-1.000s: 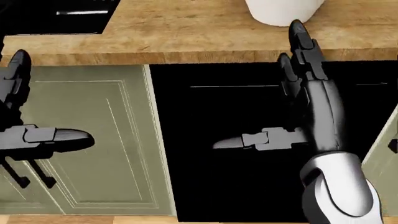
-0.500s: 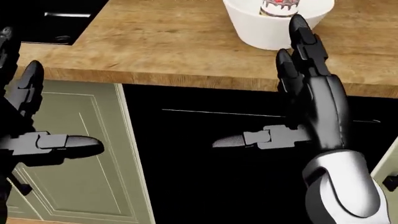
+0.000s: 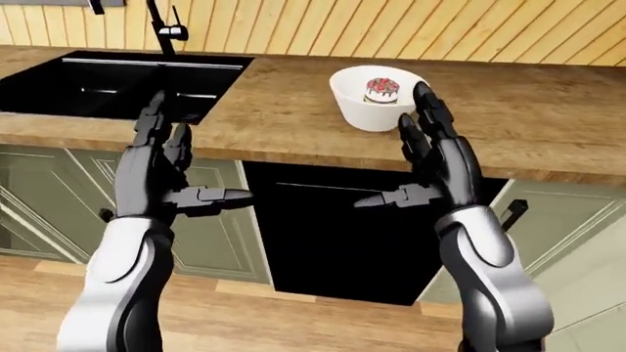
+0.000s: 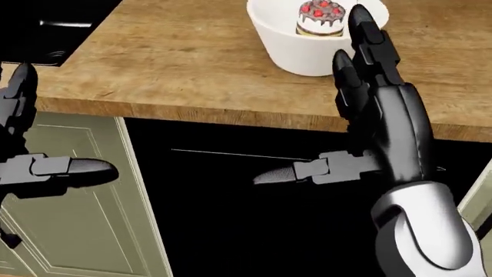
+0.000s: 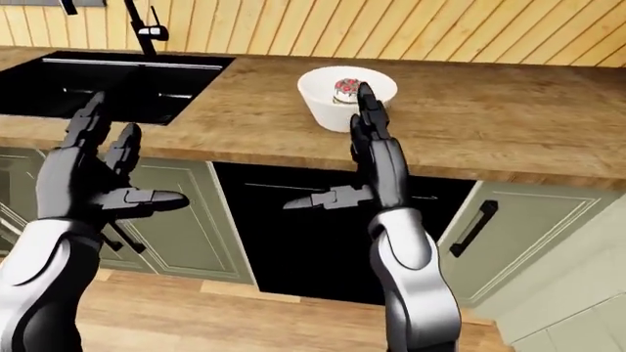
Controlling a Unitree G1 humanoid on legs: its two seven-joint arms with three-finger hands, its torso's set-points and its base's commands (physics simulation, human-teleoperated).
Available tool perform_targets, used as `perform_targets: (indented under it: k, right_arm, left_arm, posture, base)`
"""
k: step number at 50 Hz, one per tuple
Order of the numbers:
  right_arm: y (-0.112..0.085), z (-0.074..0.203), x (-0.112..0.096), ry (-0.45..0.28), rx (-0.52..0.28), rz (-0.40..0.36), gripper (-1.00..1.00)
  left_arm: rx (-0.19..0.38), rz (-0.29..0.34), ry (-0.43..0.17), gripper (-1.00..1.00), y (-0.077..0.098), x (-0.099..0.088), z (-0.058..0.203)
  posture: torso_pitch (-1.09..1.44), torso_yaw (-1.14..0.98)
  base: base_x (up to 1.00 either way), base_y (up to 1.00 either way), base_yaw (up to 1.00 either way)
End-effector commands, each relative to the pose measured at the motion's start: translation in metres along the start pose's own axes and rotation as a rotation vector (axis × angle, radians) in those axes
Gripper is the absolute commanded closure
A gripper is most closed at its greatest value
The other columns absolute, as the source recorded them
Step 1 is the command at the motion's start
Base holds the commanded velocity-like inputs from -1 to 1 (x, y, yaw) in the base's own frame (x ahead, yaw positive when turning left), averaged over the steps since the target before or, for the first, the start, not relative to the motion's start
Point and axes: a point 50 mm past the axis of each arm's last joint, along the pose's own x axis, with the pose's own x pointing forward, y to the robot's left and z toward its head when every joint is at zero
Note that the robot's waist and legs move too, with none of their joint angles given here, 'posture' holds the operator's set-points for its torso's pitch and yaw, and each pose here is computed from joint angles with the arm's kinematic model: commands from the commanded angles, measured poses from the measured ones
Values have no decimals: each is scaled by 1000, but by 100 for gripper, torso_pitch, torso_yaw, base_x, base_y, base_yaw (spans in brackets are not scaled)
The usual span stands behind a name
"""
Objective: Pick up the bowl with cake and place it on the tray. Pick up the cupcake and place it on the tray.
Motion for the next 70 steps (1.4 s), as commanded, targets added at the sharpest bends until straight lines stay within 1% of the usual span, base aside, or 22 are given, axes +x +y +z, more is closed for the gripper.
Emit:
perform_targets:
  k: [1, 6, 16, 26, 29, 31, 36, 43, 49, 52, 55, 58, 61, 63, 64, 68, 69, 70]
  right_arm:
    - [-2, 15, -2, -85, -11, -8, -100]
    - [-2, 14, -2, -88, -10, -8, -100]
    - [-3, 15, -4, -93, -16, -10, -100]
    - [-3, 16, -4, -98, -13, -7, -100]
    - [-8, 22, -8, -120, -4, -29, -100]
    - [-16, 30, -12, -151, 1, -53, -100]
    - [-24, 45, -20, -191, -9, -79, -100]
    - [-29, 53, -24, -203, -13, -95, -100]
    - [-31, 54, -26, -209, -11, -102, -100]
    - [-34, 58, -28, -212, -1, -117, -100]
    - [-37, 62, -30, -223, -9, -131, -100]
    - [-41, 69, -31, -235, -35, -150, -100]
    - [-43, 77, -30, -244, -79, -165, -100]
    - [-45, 83, -29, -249, -123, -183, -100]
    - [-46, 86, -28, -252, -161, -195, -100]
    - [-40, 92, -24, -245, -296, -181, -100]
    - [-37, 98, -23, -254, -364, -185, -100]
    - [-35, 101, -22, -258, -387, -185, -100]
  left_arm:
    - [0, -28, -82, -100, -5, -1, 13]
    - [2, -27, -79, -100, -4, 0, 10]
    - [6, -31, -85, -100, -7, -2, 15]
    - [2, -27, -84, -100, -5, -3, 14]
    - [3, -25, -82, -100, -4, -3, 12]
    - [3, -23, -82, -100, -3, -2, 12]
    - [5, -23, -89, -100, -4, -2, 16]
    - [6, -26, -98, -100, -4, -3, 23]
    - [7, -25, -99, -100, -5, -4, 23]
    - [6, -22, -99, -100, -4, -3, 21]
    - [6, -23, -100, -100, -5, -4, 22]
    - [5, -23, -103, -100, -4, -4, 24]
    - [4, -22, -105, -100, -4, -4, 24]
    - [4, -21, -107, -100, -3, -4, 25]
    - [4, -20, -107, -100, -3, -4, 25]
    - [4, -23, -109, -100, -3, -4, 26]
    - [3, -23, -110, -100, -3, -4, 26]
    - [3, -24, -110, -100, -3, -4, 27]
  posture:
    - [0, 0]
    - [0, 0]
    - [0, 0]
    - [0, 0]
    - [0, 0]
    - [0, 0]
    - [0, 0]
    - [0, 0]
    - [0, 0]
    - [0, 0]
    - [0, 0]
    - [0, 0]
    - [0, 0]
    - [0, 0]
    - [0, 0]
    - [0, 0]
    - [0, 0]
    - [0, 0]
  base:
    - [5, -34, 0]
    - [13, -29, 0]
    - [16, -13, 0]
    - [45, 0, 0]
    - [34, 0, 0]
    - [0, 0, 0]
    - [0, 0, 0]
    - [7, 0, 0]
    - [38, 0, 0]
    - [23, 0, 0]
    - [0, 0, 0]
    - [0, 0, 0]
    - [0, 0, 0]
    - [0, 0, 0]
    - [0, 0, 0]
    - [0, 0, 0]
    - [0, 0, 0]
    - [0, 0, 0]
